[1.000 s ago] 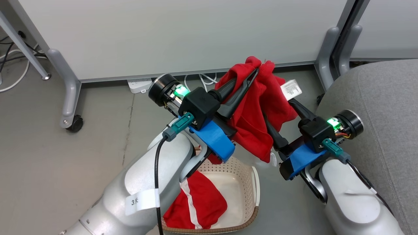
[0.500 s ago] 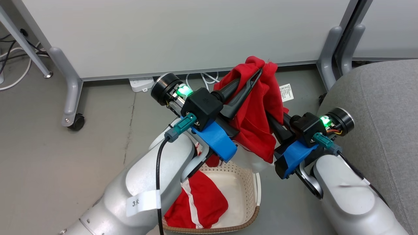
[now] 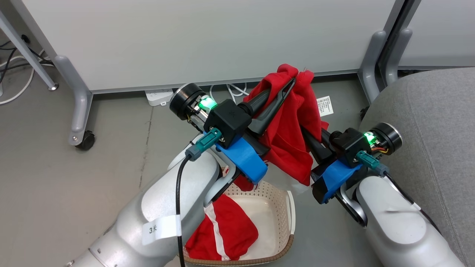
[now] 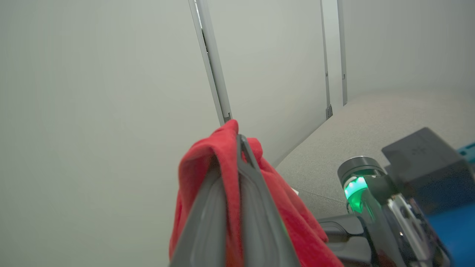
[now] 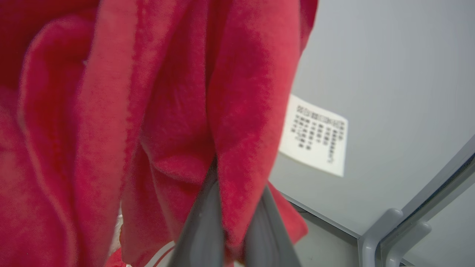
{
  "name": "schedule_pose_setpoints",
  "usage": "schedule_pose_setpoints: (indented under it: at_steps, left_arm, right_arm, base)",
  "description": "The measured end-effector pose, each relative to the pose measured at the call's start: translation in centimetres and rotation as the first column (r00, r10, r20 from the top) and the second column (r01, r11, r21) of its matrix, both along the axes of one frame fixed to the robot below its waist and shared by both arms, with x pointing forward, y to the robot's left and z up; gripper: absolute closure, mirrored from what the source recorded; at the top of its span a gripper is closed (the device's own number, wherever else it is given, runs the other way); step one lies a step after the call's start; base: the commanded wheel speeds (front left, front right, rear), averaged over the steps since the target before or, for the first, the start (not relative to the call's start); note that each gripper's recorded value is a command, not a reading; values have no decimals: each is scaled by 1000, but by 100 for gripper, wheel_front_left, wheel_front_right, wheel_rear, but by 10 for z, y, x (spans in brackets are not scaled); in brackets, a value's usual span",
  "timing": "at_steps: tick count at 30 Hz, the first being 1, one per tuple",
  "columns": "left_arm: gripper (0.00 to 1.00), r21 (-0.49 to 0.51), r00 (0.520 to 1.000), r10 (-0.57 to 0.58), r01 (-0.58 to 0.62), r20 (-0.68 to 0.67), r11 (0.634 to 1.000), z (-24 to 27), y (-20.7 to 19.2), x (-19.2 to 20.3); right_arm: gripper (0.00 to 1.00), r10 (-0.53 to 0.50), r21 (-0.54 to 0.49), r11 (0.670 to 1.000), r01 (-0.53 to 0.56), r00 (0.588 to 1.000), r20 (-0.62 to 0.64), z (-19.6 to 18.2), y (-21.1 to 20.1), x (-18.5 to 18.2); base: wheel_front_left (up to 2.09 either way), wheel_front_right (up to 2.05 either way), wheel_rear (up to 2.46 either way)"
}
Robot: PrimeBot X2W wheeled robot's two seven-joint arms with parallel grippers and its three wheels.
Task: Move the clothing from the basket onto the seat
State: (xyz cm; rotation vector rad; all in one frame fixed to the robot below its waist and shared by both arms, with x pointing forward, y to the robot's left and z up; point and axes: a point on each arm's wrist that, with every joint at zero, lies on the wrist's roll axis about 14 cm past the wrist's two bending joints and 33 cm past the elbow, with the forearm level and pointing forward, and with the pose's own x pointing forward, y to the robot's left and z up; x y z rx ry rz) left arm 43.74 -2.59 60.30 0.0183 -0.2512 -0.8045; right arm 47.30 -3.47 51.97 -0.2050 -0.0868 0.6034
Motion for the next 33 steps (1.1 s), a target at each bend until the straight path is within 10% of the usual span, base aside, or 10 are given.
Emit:
schedule_pose_setpoints:
  at_steps: [11, 12, 13, 33]
  left_arm:
    - [95, -4, 1000, 6, -6, -25, 1000, -5, 1, 2]
    - [5, -5, 1000, 7, -7, -27, 1000, -5, 2, 2]
    - [0, -5, 1000, 8, -8, -28, 1000, -5, 2, 3]
    - [0, 28, 992, -22, 26, -121, 999, -40, -10, 4]
  right_arm:
    - [100, -5, 10, 1000, 5, 1000, 4, 2, -2, 1]
    - [100, -7, 12, 1000, 7, 1000, 5, 3, -2, 2]
    - [100, -10, 15, 1000, 10, 1000, 6, 3, -3, 2]
    - [100, -176, 117, 978, 172, 984, 20, 17, -55, 13]
  base:
    - [0, 0, 0]
    - [0, 0, 0]
    - [0, 0, 0]
    - [0, 0, 0]
